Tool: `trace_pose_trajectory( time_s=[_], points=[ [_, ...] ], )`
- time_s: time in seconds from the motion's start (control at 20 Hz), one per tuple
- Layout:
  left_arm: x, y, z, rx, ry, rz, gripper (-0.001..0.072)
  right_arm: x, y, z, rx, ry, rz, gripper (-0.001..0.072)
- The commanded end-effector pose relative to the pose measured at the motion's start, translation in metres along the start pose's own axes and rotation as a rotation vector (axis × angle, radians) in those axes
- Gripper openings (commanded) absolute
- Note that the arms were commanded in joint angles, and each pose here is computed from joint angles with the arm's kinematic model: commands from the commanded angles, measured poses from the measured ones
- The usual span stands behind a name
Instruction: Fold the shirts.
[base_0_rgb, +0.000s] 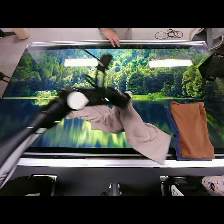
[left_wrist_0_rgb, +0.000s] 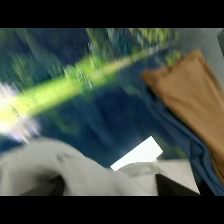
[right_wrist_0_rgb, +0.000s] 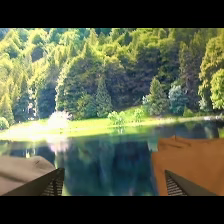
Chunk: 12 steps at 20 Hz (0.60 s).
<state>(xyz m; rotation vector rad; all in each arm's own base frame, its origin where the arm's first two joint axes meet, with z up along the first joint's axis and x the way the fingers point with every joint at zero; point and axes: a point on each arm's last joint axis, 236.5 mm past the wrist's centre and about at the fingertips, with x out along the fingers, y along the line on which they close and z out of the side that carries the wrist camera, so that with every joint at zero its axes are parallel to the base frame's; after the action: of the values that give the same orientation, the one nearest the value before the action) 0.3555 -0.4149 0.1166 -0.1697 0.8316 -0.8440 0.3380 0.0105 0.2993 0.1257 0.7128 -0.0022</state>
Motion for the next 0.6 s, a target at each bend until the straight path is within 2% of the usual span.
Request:
trace_pose_trajectory(
  time_s=[0.0,0.1,0.2,0.35,0.45,0.55],
  points=[
    [0.043,0.007,-0.056,-0.159,0.198,-0.024,0.072,0.004,-0.007,-0.022,0.003,0.099,-0.031,0.0671],
    [-0.001,0.061,-0.023,-0.096,0.185,0.094,0.072,0.026,-0.006,-0.038,0.006,0.208,-0.028,0.0672],
    [-0.063,0.145,-0.005,-0.108,0.187,0.287,0.072,0.059,0.007,-0.062,-0.012,0.362,0.031,0.0672],
    [-0.14,0.26,-0.053,-0.317,0.335,0.501,0.072,0.116,0.046,-0.089,0.006,0.545,0.212,0.0673],
    [-0.164,0.31,-0.094,-0.482,0.367,0.562,0.072,0.156,0.064,-0.107,0.046,0.64,0.288,0.0675],
    [-0.176,0.342,-0.128,-0.578,0.376,0.593,0.072,0.187,0.081,-0.131,0.035,0.737,0.335,0.0685]
  ],
)
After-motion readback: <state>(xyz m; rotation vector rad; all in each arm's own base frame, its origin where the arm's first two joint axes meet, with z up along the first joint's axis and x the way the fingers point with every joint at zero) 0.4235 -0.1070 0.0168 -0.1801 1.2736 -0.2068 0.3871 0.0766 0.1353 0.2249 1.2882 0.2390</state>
